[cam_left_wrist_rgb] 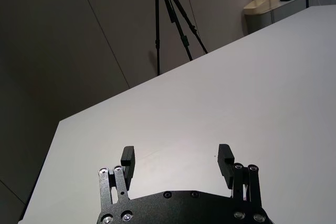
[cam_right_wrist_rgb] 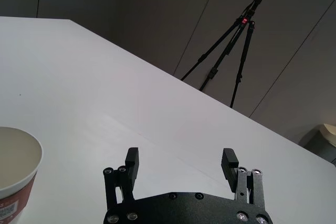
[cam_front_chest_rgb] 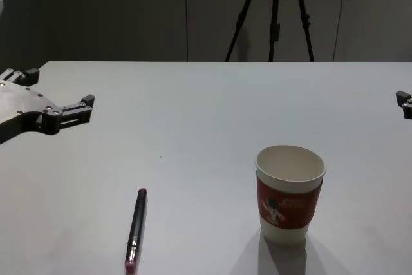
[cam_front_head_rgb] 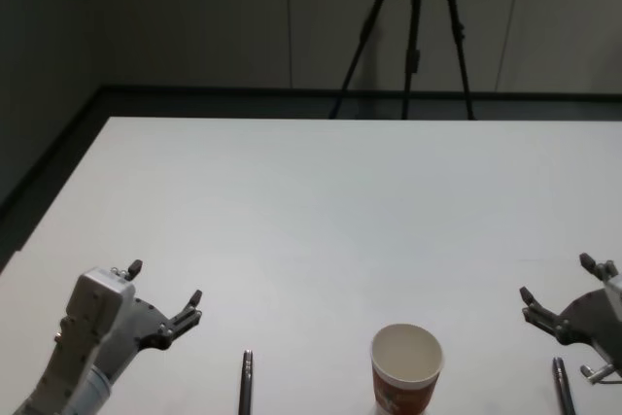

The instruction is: Place the pen into the pen holder.

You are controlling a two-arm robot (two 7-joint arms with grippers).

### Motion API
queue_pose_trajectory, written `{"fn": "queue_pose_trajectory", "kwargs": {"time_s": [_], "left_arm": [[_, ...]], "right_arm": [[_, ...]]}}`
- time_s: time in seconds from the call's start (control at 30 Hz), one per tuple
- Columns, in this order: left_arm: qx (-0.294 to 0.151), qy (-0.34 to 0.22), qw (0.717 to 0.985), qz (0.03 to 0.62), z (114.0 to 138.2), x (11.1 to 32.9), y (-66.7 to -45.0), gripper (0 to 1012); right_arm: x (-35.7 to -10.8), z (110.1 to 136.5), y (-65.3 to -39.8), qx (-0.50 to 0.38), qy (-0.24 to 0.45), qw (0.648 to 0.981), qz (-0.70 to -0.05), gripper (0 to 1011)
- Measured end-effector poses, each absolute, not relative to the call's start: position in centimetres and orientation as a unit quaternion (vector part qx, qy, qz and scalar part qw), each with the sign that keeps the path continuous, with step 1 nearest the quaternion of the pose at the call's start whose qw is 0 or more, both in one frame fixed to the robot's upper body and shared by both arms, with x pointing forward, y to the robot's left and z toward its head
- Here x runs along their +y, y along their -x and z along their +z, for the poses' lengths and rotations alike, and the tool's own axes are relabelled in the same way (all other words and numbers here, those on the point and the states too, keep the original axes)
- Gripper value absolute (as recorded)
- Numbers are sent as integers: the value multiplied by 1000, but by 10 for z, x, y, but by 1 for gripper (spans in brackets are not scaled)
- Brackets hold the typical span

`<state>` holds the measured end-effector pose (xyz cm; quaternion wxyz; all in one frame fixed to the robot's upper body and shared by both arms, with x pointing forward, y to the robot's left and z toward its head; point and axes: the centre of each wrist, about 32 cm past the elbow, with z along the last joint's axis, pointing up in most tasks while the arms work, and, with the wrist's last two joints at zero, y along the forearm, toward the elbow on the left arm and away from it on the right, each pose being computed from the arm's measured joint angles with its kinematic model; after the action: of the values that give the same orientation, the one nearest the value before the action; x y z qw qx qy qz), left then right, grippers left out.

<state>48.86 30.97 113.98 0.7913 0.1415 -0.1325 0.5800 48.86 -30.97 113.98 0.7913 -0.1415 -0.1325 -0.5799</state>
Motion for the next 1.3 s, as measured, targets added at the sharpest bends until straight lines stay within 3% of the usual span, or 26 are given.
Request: {"fn": "queue_pose_trajectory", "kwargs": {"time_s": [0.83,1.3], "left_arm": [[-132,-141,791,580,1140,310,-489,1001],[-110,-131,807,565,1139,314,-481,1001]], "right_arm": [[-310,1140,-489,-132,141,791,-580,1001],[-310,1140,-489,-132,141,791,-580,1001]]}}
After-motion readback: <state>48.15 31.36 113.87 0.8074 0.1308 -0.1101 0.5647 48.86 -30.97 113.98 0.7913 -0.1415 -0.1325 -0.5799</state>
